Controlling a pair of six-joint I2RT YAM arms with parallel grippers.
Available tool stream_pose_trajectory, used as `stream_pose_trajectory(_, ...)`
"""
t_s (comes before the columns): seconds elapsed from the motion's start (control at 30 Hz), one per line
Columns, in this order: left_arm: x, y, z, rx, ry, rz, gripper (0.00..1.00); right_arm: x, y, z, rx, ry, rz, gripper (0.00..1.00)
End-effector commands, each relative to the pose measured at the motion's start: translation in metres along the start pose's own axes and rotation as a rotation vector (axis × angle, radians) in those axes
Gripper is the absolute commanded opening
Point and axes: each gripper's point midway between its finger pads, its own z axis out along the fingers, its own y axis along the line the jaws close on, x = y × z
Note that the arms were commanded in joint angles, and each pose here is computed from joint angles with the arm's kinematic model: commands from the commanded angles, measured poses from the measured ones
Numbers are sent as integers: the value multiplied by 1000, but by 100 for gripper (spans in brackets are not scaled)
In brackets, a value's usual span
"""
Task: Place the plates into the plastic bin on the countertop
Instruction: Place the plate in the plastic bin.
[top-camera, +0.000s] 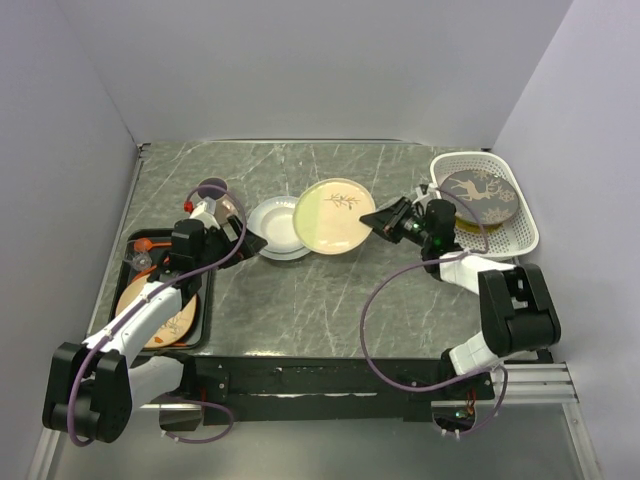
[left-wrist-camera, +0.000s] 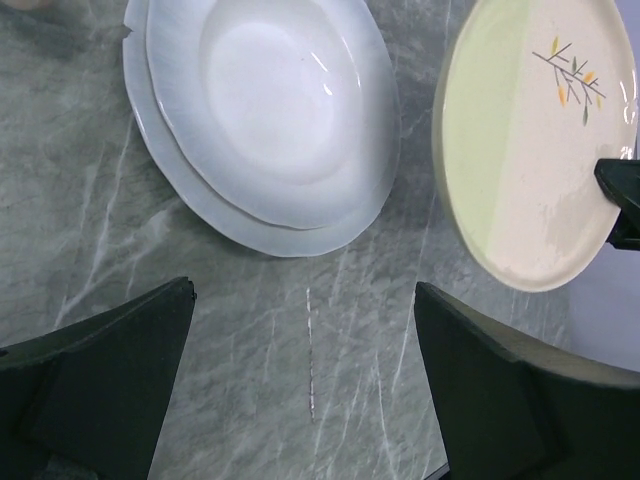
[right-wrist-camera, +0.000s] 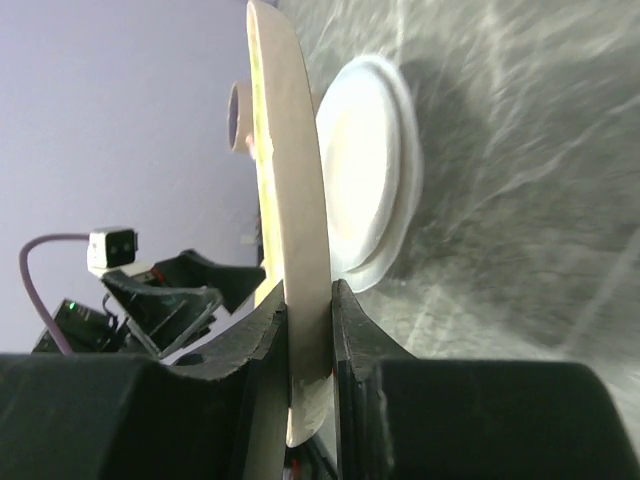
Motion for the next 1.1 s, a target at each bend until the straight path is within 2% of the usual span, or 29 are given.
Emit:
stream_pose_trajectory(0.0, -4, -15, -1, 63, -18, -5, 97, -45, 30, -30, -67, -130, -109, 0)
stream_pose_trajectory(0.33, -1, -25, -6, 83, -26, -7, 96, -94, 10, -77, -18, -249, -111, 0)
stream_pose_trajectory(0.73, 26, -57, 9, 114, 29, 26, 97, -113, -6, -95, 41, -297, -106, 0)
stream_pose_trajectory(1.07, 42, -71, 20, 110, 56, 64, 96, -140, -29, -112, 87, -393, -56, 0)
